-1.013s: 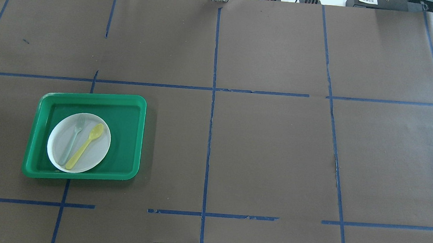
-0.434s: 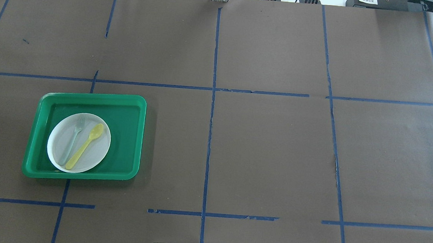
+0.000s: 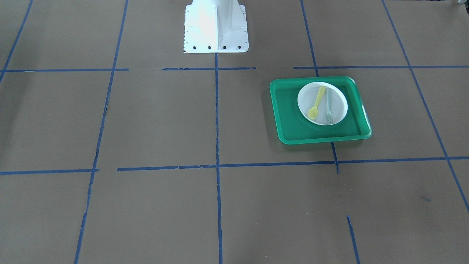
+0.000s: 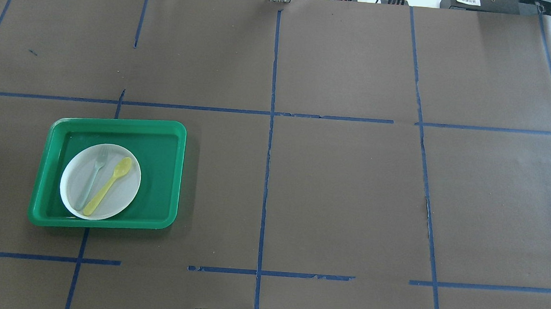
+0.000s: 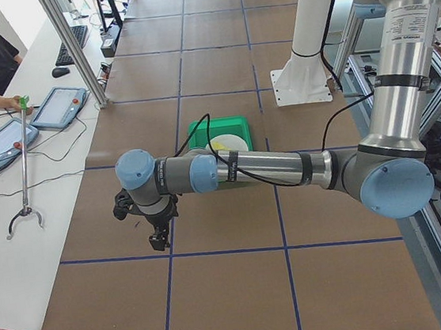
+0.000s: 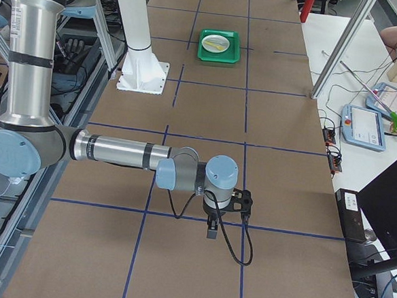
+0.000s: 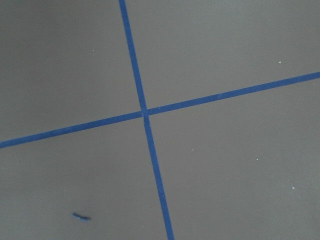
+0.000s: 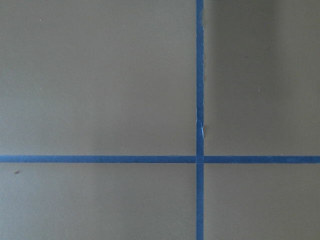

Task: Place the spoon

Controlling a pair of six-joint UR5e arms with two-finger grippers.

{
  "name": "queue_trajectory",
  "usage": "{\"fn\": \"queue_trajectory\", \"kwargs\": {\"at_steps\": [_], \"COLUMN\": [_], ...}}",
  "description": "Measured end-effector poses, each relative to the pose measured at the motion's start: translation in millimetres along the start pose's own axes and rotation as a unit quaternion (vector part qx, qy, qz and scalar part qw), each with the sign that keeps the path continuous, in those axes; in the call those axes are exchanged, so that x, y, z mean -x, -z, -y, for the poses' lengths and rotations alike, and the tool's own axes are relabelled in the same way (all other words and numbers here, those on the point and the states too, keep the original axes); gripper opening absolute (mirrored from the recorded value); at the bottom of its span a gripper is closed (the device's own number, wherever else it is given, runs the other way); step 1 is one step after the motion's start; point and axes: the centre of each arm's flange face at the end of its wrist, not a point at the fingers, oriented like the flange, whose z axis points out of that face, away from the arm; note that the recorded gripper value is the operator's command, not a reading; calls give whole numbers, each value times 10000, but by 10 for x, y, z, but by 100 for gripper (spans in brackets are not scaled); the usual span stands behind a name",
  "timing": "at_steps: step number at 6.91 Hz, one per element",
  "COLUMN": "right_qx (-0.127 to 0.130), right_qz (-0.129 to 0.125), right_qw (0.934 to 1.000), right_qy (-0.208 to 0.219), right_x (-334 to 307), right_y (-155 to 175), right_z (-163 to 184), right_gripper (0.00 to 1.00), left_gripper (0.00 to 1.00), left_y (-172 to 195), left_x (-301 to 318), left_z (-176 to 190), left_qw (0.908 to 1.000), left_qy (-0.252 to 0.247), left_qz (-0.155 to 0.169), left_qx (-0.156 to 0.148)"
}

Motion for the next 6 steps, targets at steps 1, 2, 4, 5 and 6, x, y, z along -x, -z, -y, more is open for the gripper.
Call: {"fn": "queue_trajectory", "kwargs": {"at_steps": [1,2,4,5,6], "right_qx": [-1,-1,2,3,2], "right_qz": [0,-2,-3,-4,-2], "right_qw": [10000,10000,10000,10000,10000], "right_qy": [1,0,-2,-3,-2], "right_x": [0,0,-3,-4,-2], "right_y": [1,1,-2,-3,-2], "right_z": [1,1,0,0,0], "right_gripper": [100,100,100,100,100], "left_gripper": [100,100,98,94,93], "left_y": [7,-60,-382,-593,-811], "left_x": [-584,-1227,-2298,-2790,-3232], "left_z": [157,263,247,143,9], "left_qw": [9995,9979,9945,9950,9956], "left_qy": [142,342,481,431,462], "left_qz": [-200,-416,-810,-801,-723], "left_qx": [-203,-367,-459,-416,-364]}}
